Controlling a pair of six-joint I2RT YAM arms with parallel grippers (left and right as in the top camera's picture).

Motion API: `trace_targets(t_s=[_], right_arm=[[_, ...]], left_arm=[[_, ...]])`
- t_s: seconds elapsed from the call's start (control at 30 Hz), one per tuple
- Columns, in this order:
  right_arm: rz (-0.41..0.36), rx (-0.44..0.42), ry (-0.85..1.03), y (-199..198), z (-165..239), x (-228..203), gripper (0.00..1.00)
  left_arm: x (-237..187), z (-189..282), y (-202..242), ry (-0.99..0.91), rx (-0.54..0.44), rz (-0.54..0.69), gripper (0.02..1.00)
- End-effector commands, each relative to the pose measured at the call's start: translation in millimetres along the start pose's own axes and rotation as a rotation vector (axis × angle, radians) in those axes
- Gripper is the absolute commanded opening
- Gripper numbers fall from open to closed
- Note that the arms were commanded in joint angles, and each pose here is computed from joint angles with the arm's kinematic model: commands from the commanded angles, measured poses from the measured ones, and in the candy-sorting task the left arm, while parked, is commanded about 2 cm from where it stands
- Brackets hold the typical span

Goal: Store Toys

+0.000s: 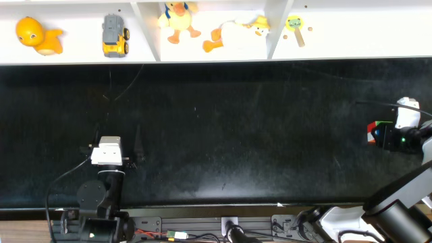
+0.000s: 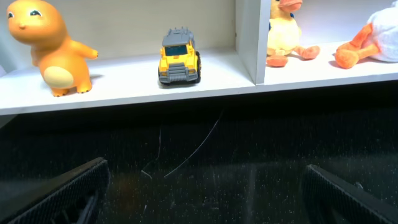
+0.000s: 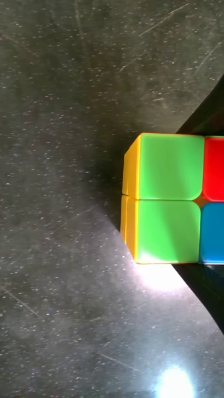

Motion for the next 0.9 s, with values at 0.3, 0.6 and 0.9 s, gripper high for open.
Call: trace_targets(t_s=[0.3, 0.6, 0.9], right_arm=[[0.1, -0.091, -0.202, 24, 33, 78, 0.452], [0.194, -0.167, -0.362, 47, 74, 149, 0.474], [0.197, -0.134, -0.444, 66, 77, 199, 0.47]], left_arm=[[0, 0, -1, -0.008, -0.008, -0.019, 0.998], [0, 0, -1, -0.009, -0.008, -0.019, 0.998], [0, 0, -1, -0.009, -0.008, -0.019, 0.998]])
Point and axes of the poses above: each gripper's point midway between its finger pads, its own z axis back along the fingers, its own y axis along the line the jaws close on, x = y × z, the point moved 8 cm from there along z, back along the fingers, and after that the axes turned 2 degrees about -z, right-handed, at the moved point
